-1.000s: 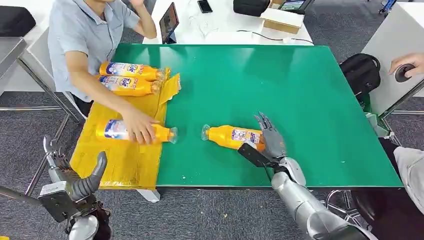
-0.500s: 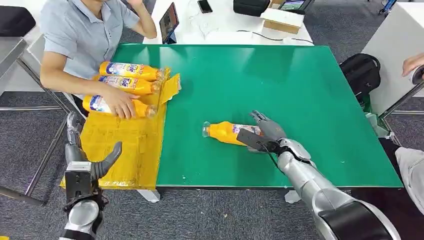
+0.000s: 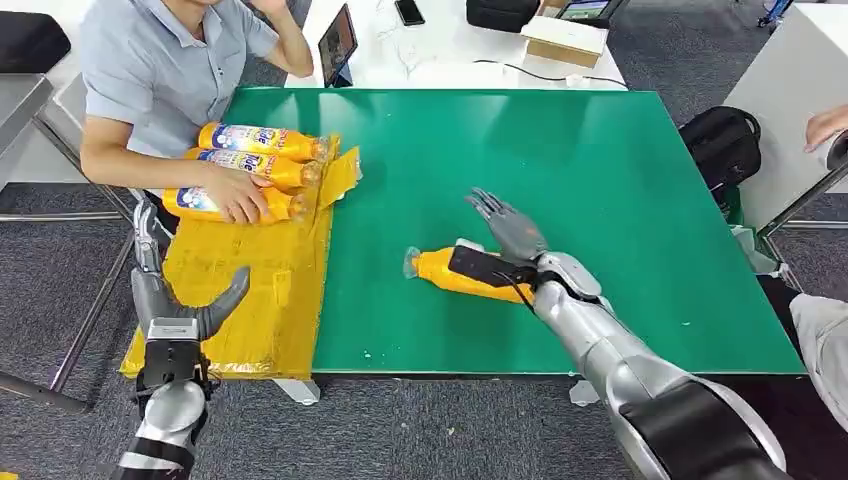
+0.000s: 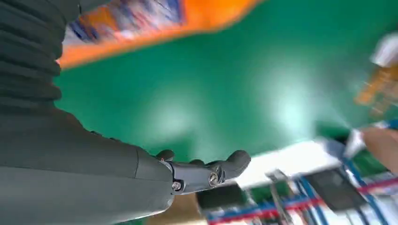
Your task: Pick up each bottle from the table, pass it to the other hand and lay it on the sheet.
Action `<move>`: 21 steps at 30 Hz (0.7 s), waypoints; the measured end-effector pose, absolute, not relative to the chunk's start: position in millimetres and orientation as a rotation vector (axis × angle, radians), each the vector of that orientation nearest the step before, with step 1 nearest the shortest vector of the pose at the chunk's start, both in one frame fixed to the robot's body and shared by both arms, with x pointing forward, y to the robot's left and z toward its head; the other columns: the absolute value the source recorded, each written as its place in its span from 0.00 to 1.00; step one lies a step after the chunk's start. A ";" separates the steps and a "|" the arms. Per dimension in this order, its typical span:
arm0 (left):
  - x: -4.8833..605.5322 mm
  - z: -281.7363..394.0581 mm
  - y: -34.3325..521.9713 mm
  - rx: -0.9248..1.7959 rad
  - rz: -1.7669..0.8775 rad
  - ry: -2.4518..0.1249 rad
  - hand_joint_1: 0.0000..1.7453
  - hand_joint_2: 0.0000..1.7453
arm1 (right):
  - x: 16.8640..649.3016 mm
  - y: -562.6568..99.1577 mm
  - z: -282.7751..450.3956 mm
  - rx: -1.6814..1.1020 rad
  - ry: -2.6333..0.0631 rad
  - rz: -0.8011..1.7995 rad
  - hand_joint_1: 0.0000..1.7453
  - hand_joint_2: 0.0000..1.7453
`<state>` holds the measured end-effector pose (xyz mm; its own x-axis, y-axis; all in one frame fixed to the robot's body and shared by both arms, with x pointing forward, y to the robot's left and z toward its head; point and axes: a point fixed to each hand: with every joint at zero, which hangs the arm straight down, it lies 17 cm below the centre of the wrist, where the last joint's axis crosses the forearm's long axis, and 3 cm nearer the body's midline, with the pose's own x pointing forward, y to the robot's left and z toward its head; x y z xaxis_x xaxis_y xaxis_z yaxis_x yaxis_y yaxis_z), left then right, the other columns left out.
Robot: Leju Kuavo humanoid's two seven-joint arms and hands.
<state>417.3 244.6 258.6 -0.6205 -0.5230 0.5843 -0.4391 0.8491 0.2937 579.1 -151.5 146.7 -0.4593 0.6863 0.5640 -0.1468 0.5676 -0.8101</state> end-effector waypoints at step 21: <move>427.1 246.8 231.9 0.647 -0.180 -2.316 0.00 1.00 | 581.6 -125.7 137.2 -0.365 -1.684 1.078 0.00 1.00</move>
<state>427.1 231.9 246.8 -0.6194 -0.4992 0.6059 -0.3995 0.8648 0.3042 581.6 -125.7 137.2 -0.3984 0.6898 0.6045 -0.2601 0.5471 -0.7957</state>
